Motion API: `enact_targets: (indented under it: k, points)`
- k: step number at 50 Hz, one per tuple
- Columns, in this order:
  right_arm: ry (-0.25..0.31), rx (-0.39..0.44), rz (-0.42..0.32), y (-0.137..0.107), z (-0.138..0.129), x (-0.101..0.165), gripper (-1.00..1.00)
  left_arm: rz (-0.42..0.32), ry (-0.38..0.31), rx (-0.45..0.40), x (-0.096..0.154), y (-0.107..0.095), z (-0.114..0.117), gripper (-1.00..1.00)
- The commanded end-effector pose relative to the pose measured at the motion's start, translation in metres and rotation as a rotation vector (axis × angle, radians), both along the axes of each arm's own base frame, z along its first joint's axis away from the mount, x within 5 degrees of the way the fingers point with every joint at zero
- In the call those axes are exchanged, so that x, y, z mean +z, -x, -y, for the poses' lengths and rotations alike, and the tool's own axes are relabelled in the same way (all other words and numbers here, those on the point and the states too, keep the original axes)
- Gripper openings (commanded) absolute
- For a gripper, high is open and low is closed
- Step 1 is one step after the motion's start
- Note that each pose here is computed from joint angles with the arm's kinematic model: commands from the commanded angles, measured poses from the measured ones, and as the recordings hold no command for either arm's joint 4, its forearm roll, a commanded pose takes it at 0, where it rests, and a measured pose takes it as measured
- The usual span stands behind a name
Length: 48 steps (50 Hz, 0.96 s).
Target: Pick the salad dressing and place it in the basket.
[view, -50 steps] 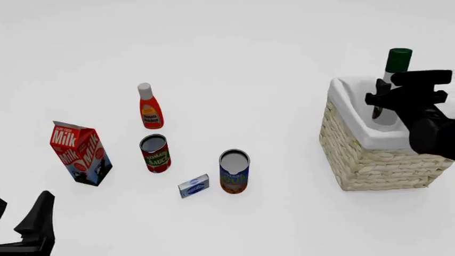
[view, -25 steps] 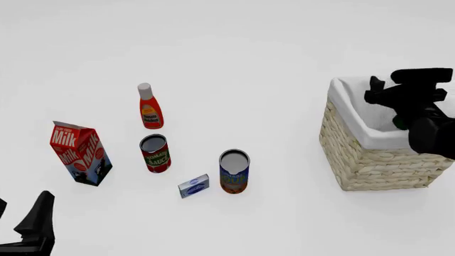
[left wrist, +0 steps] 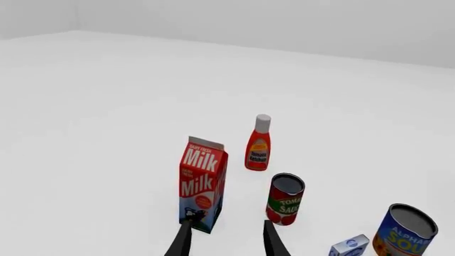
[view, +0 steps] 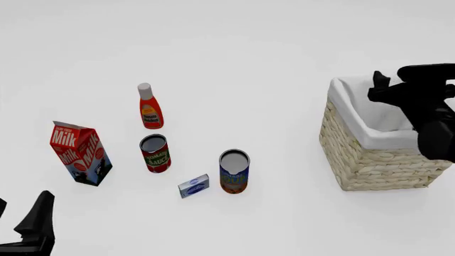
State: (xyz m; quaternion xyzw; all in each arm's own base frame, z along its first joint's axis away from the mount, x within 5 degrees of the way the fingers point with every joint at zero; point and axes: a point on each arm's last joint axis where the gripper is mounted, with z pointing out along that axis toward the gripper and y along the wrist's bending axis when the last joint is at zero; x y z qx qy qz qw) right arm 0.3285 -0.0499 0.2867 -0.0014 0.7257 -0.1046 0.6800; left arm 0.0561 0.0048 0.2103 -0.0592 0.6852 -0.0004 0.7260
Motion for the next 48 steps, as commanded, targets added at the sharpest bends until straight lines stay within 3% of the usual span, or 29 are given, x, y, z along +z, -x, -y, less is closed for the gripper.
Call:
enact_targets:
  k: [1, 22, 28, 35, 48]
  points:
    - [0.021, 0.024, 0.048, 0.04, -0.013, 0.024, 1.0, 0.002, -0.003, -0.003, 0.0, 0.0, 0.0, 1.0]
    - [0.029, 0.067, 0.085, 0.109, -0.031, 0.038, 1.0, 0.002, 0.001, -0.018, 0.0, 0.0, 0.001, 1.0]
    - [0.057, 0.073, 0.087, 0.126, -0.034, 0.028, 1.0, 0.001, 0.002, -0.014, 0.0, 0.0, 0.001, 1.0]
    - [0.047, 0.081, 0.078, 0.139, -0.037, 0.012, 1.0, 0.002, 0.003, -0.013, 0.0, 0.0, 0.001, 1.0]
    - [0.034, 0.096, 0.097, 0.162, -0.041, 0.008, 1.0, 0.005, 0.0, -0.013, 0.0, 0.0, 0.001, 1.0]
